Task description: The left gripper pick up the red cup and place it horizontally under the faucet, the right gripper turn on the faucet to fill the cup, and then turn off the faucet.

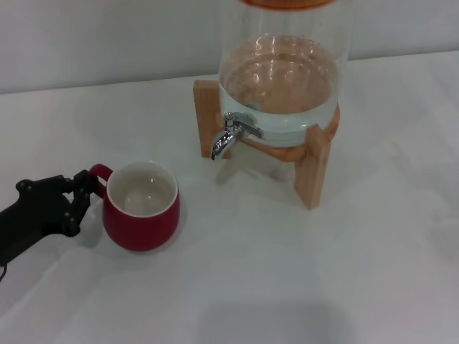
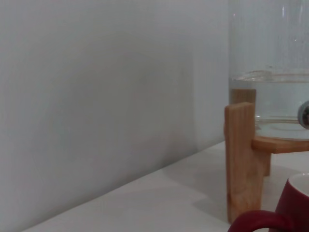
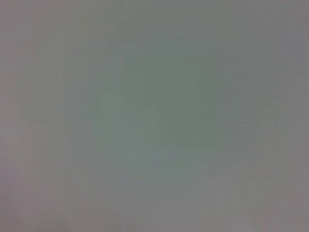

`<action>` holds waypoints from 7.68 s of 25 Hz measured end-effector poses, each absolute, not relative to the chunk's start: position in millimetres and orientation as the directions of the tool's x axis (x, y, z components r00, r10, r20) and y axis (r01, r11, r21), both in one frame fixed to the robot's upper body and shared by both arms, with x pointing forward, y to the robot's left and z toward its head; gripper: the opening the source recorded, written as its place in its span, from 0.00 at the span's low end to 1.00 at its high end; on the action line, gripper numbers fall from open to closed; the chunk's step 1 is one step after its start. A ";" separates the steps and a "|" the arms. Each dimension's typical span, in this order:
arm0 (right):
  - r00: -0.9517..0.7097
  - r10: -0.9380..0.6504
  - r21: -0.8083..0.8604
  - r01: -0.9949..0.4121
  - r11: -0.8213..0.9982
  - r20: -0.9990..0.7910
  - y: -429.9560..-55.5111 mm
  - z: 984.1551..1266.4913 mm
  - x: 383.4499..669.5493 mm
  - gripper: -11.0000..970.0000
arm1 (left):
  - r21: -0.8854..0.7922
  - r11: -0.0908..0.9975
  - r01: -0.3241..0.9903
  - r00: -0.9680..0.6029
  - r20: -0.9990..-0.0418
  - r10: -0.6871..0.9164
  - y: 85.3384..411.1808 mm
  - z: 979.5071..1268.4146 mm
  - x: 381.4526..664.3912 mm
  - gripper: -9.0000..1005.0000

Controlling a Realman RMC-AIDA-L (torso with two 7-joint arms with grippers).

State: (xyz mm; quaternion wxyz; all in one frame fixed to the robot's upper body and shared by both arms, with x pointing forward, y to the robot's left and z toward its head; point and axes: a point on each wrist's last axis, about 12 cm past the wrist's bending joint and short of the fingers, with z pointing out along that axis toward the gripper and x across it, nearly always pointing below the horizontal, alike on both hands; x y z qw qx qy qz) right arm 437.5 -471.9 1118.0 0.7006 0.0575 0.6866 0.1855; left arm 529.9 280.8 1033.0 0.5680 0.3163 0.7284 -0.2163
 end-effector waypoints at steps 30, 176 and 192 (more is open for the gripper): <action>-0.021 0.343 0.341 -0.195 0.920 -0.939 -469.3 1116.1 437.3 0.75 | 0.023 0.680 0.733 -0.158 -0.966 0.203 244.9 1032.4 555.5 0.11; -0.209 0.095 0.220 -0.728 0.649 -0.973 -388.9 1166.0 438.3 0.75 | -0.219 0.809 0.546 0.168 -0.917 -0.362 340.8 1092.4 493.1 0.71; -0.274 -0.228 0.133 -0.862 0.489 -0.934 -269.6 1177.6 493.9 0.75 | -0.245 0.805 0.540 0.145 -0.915 -0.375 341.0 1092.3 497.4 0.71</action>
